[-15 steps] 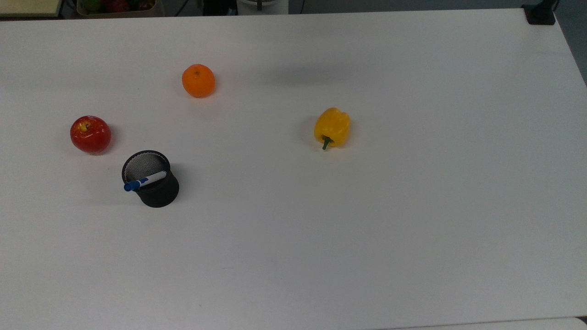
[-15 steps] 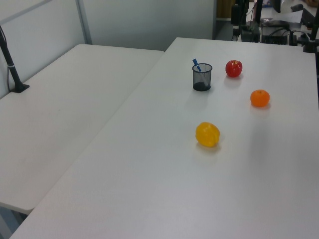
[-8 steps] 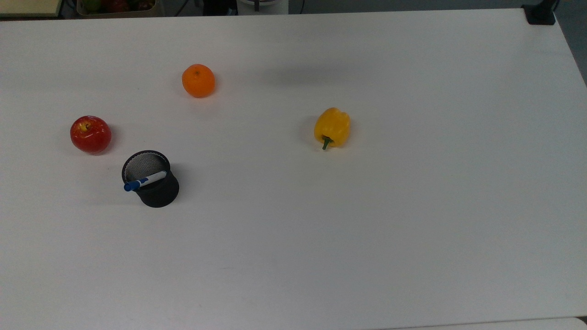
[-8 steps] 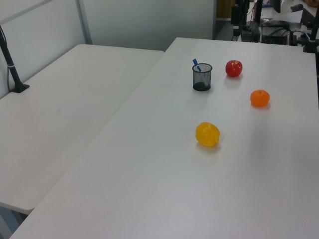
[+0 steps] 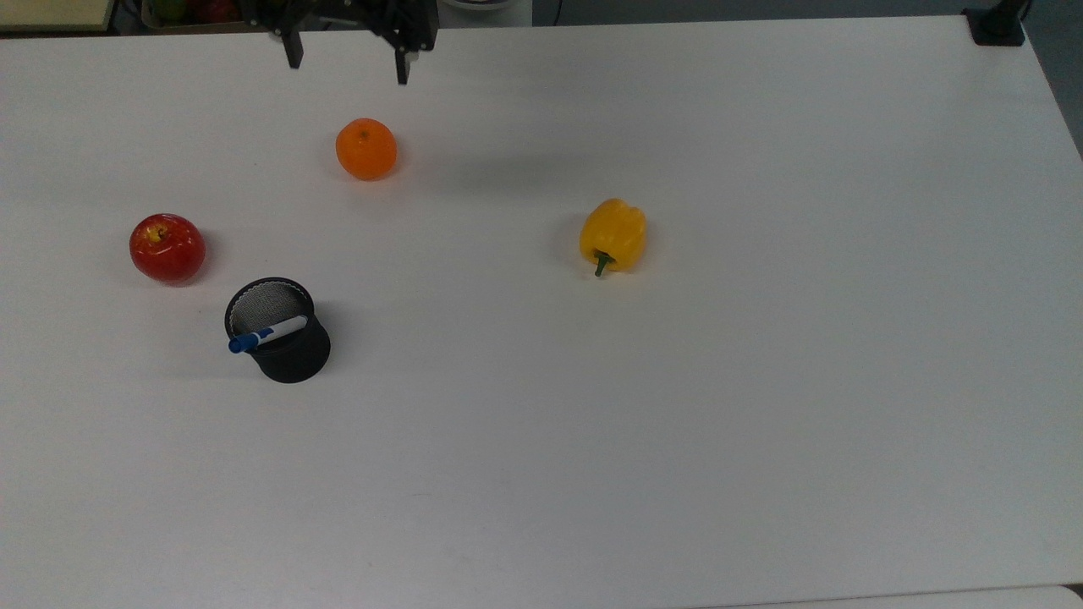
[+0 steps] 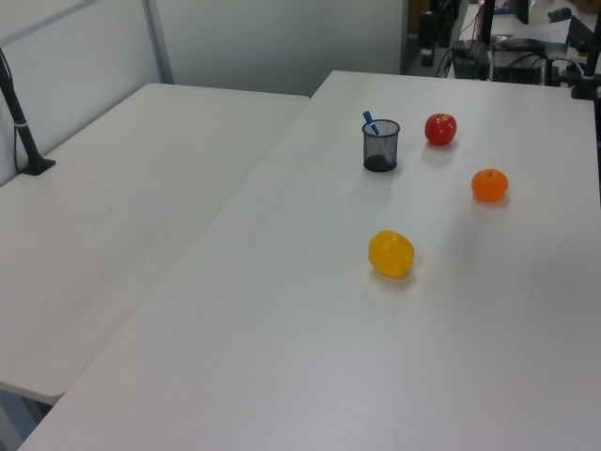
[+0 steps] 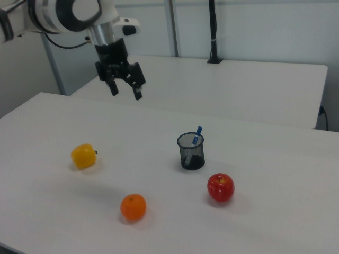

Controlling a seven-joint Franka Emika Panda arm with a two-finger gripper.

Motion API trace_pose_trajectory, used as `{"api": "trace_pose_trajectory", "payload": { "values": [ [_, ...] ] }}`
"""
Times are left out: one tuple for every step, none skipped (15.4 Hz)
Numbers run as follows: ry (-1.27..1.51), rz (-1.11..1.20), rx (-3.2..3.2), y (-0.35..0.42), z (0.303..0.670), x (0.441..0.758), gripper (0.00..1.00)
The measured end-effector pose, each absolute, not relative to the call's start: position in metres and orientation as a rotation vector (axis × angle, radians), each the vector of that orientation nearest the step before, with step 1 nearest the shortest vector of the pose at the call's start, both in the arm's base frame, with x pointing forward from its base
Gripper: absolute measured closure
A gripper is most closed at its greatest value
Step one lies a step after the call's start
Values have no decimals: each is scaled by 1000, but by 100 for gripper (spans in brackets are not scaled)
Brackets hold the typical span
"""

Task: Take marker pen
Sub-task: 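Move the open gripper over the black mesh pen cup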

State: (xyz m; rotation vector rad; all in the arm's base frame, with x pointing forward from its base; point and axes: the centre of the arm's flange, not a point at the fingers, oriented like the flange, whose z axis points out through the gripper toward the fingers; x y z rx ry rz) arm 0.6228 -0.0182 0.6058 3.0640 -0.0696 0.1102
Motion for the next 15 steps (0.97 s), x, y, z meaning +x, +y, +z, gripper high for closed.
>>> {"api": "trace_pose_trajectory", "payload": {
  "values": [
    [-84, 135, 3061, -25, 597, 631, 0],
    [-100, 164, 3056, -33, 587, 640, 0],
    [-119, 198, 3050, -43, 575, 650, 0],
    [-138, 235, 3043, -53, 564, 660, 0],
    [-154, 270, 3036, -62, 552, 669, 0],
    [-166, 302, 3029, -70, 541, 677, 0],
    [-176, 334, 3022, -77, 531, 685, 0],
    [-183, 365, 3015, -83, 521, 691, 0],
    [-189, 394, 3008, -87, 513, 697, 0],
    [-192, 419, 3002, -91, 504, 703, 0],
    [-192, 441, 2998, -93, 497, 707, 0],
    [-190, 460, 2993, -94, 489, 712, 0],
    [-188, 483, 2988, -94, 482, 717, 0],
    [-187, 502, 2984, -95, 475, 720, 0],
    [-189, 523, 2978, -98, 469, 724, 0]
  ]
}}
